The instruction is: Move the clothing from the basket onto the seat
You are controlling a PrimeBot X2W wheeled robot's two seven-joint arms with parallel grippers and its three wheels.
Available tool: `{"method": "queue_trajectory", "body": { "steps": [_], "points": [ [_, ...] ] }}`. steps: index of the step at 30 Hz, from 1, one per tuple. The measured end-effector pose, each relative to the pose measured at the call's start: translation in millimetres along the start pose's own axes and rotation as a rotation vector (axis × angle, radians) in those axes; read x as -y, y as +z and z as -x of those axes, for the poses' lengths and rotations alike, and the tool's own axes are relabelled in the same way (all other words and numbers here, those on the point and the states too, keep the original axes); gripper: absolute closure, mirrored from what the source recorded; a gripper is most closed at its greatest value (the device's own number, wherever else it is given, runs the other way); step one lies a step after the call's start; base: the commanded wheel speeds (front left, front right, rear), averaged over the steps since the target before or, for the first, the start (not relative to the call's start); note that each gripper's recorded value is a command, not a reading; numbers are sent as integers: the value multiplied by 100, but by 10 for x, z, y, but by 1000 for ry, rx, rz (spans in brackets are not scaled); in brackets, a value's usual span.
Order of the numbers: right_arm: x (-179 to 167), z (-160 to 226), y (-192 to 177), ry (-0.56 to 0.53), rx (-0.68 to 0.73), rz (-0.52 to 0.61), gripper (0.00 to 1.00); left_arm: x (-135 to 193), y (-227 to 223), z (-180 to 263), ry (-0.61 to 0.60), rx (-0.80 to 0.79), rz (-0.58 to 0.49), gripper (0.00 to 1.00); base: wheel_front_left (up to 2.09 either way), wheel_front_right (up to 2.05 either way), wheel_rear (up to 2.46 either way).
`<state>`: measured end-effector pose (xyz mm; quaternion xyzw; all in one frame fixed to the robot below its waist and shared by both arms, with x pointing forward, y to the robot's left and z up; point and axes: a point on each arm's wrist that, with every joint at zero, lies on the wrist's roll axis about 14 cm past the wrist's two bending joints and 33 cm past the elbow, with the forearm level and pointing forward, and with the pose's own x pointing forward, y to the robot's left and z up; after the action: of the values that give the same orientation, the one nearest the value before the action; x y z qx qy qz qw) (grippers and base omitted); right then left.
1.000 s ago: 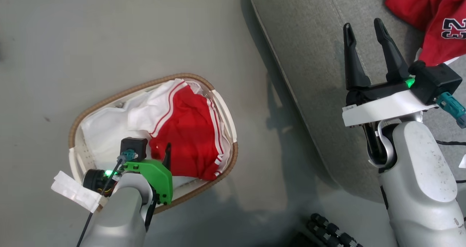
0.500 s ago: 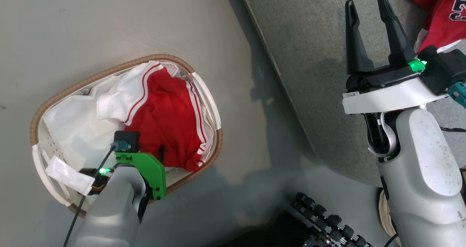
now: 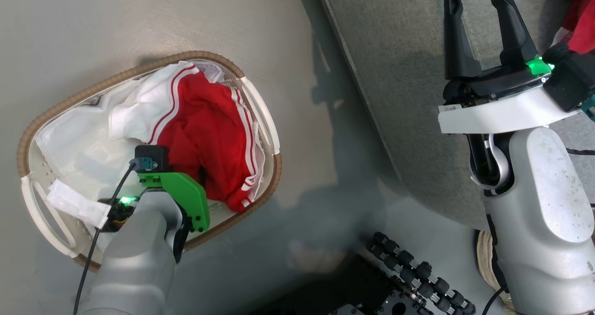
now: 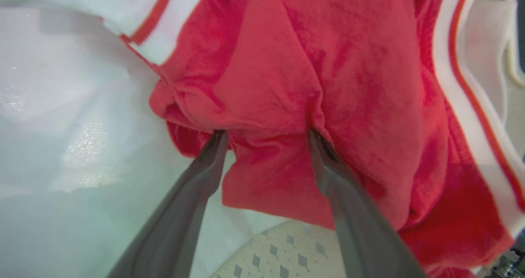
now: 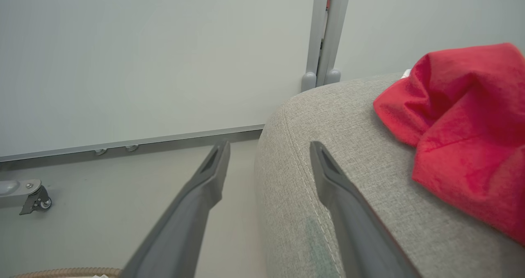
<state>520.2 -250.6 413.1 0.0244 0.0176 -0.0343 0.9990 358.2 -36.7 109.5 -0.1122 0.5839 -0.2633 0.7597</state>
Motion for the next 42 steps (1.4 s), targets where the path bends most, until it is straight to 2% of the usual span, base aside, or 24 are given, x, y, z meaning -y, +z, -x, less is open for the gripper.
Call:
{"method": "queue_trajectory", "body": {
  "steps": [13, 24, 25, 26, 31, 42],
  "points": [
    [-61, -83, -143, 18, -15, -6, 0, 157, 182, -114, -62, 59, 86, 0, 0, 0, 0],
    [-77, -110, -269, 20, -33, -9, 0, 201, 227, -167, -90, 65, 77, 0, 0, 0, 0],
    [-80, -112, -276, 21, -34, -9, 0, 197, 227, -169, -90, 66, 73, 53, 0, 0, 0],
    [-80, -113, -279, 21, -35, -9, 0, 204, 230, -169, -92, 70, 66, 100, 0, 0, 0],
    [-83, -117, -250, 22, -30, -9, 0, 267, 227, -156, -108, 64, 55, 100, 0, 0, 0],
    [-51, -37, 31, 10, 4, 0, 0, 514, 394, 124, -147, 173, 43, 100, 0, 0, 0]
  ]
}}
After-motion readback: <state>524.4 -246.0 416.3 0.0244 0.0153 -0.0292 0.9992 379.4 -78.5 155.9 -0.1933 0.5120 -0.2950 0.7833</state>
